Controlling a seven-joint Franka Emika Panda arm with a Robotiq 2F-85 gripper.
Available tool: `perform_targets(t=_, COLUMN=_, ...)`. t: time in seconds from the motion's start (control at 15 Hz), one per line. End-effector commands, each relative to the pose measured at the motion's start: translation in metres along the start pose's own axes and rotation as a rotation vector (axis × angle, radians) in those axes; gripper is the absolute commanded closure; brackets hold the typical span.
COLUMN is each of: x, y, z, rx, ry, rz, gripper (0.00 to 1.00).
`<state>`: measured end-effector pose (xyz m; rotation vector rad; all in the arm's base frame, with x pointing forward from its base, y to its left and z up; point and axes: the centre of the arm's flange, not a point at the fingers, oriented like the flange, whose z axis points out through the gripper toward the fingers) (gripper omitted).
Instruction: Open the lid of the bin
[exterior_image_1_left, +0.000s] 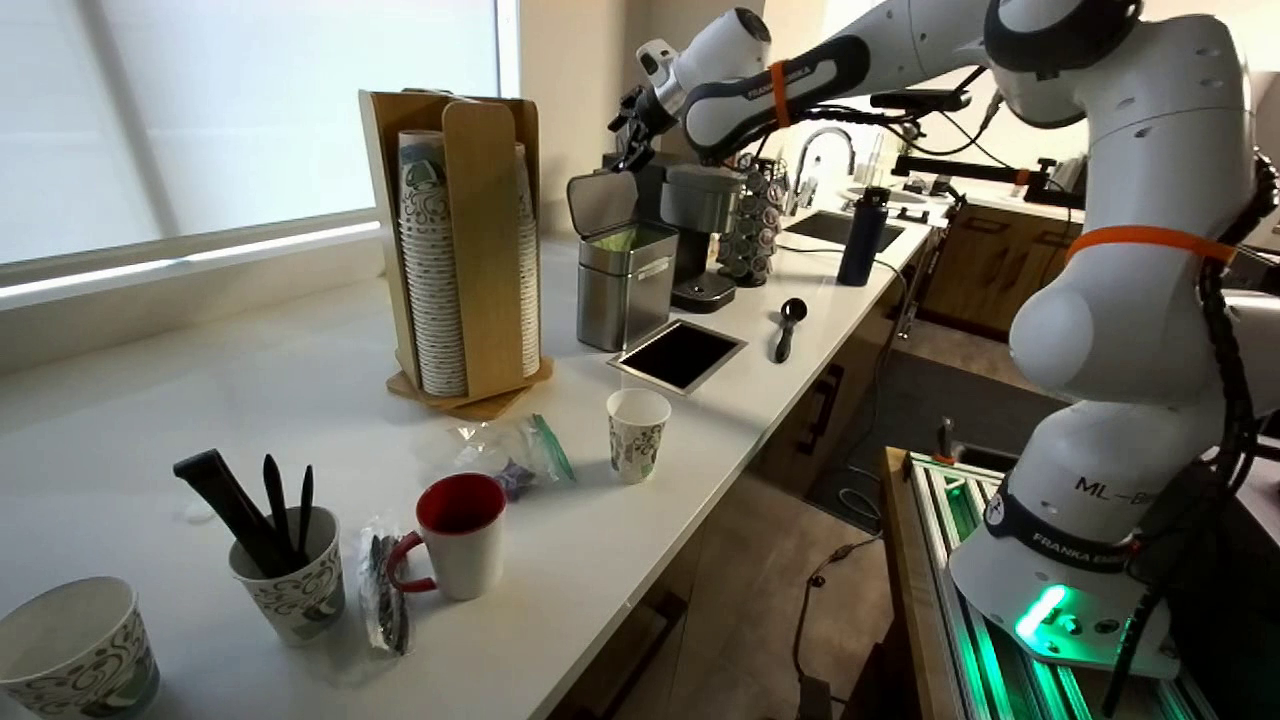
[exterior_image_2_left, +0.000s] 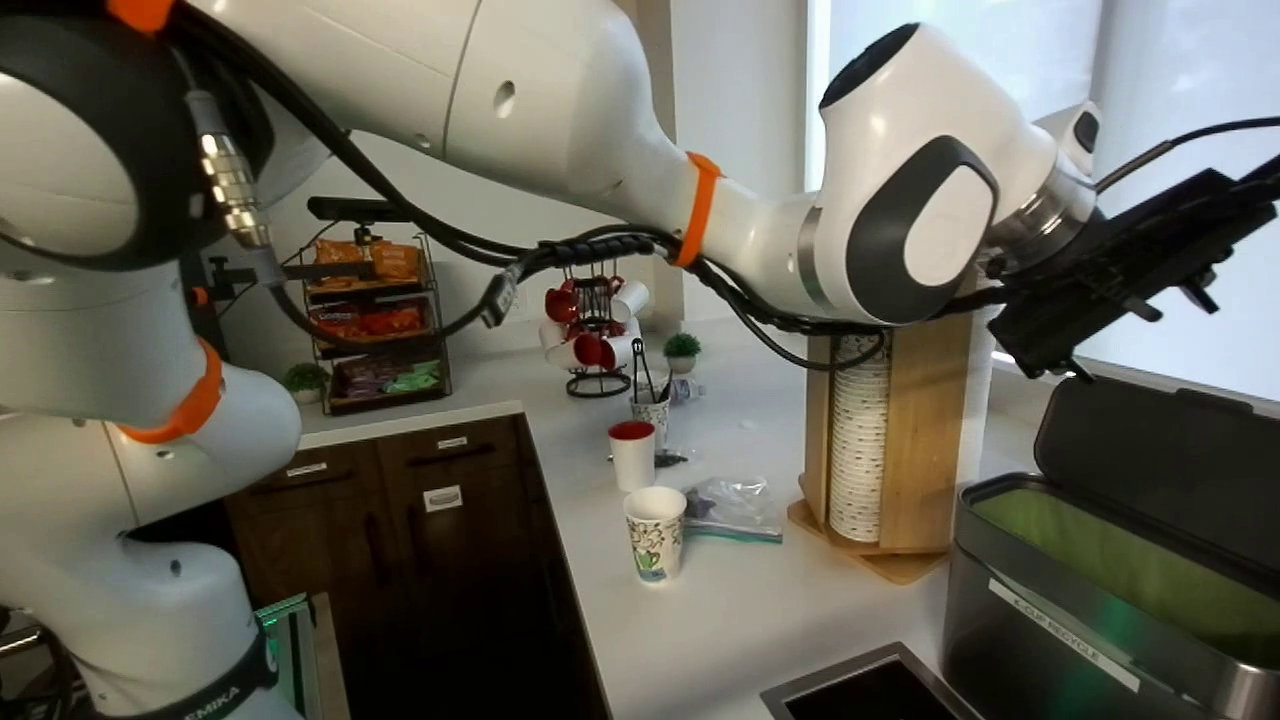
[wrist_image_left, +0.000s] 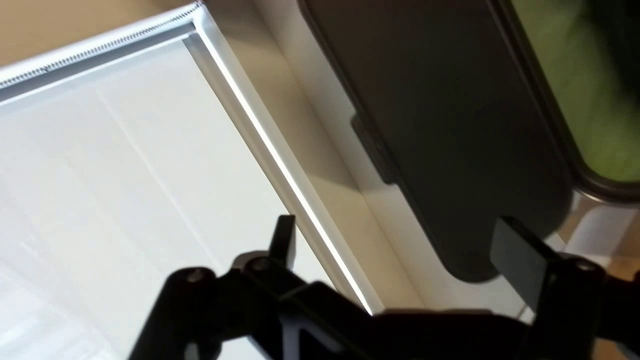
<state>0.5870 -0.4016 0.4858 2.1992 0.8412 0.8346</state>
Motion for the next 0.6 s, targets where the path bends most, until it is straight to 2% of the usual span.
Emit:
perform_targets(t=0.0, x=-0.006, y=-0.048, z=-0.056, rx=0.053, ry=0.074, rz=-0.089, gripper=0.0)
perform_targets(t=0.2, x=-0.006, y=-0.078, z=-0.069, rx=0.06, ry=0.034, rz=-0.128, gripper=0.0)
perform_targets(t=0.4, x=-0.021, y=-0.101, z=-0.06, rx=0.076, ry=-0.036, rz=-0.152, gripper=0.0)
perform_targets(t=0.47, x=-0.011, y=-0.074, z=-0.043, rx=0.079, ry=0.002, rz=-0.099, gripper=0.0)
perform_targets(t=0.53, x=-0.016, y=-0.08, z=-0.044, rx=0.085, ry=-0.012, rz=-0.108, gripper=0.0)
